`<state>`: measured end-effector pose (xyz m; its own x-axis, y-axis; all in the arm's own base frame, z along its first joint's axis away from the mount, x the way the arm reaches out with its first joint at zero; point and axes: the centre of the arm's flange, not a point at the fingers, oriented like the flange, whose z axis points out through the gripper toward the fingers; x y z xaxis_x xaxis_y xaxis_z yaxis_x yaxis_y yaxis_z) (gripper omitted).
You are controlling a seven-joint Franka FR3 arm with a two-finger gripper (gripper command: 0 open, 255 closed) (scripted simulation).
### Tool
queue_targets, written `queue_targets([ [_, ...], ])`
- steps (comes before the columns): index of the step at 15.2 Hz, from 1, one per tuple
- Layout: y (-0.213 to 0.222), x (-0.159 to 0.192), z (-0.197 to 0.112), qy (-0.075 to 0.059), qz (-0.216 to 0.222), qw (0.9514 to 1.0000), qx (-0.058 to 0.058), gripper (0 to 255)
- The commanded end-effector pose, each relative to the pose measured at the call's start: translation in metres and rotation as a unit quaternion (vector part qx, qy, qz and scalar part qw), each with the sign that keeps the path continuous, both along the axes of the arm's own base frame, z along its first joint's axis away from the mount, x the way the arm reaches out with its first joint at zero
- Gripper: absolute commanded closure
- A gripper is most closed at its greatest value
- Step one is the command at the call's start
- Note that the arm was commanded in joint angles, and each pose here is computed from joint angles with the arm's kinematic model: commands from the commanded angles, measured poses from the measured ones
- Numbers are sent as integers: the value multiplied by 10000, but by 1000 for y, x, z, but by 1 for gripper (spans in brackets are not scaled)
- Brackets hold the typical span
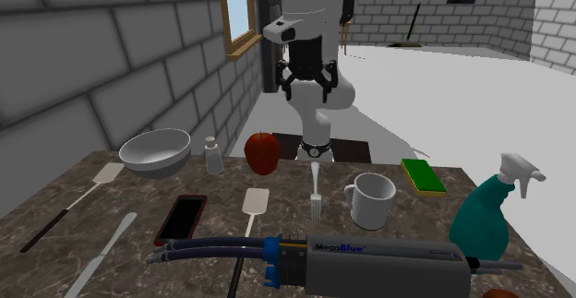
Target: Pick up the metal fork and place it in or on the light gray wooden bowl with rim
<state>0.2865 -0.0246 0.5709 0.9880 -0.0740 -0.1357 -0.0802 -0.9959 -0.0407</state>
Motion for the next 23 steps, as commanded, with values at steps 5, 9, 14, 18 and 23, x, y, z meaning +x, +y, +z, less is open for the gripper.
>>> queue_targets([
  [5, -1, 23, -47, -54, 153, 9996, 229, 0],
  [9, 1, 46, -94, -108, 305, 9984, 457, 0],
  [14, 7, 76, -152, -175, 495, 9959, 742, 0],
  [18, 11, 82, -176, -192, 543, 9950, 813, 0],
  [23, 17, 79, -205, -192, 543, 9950, 813, 0],
])
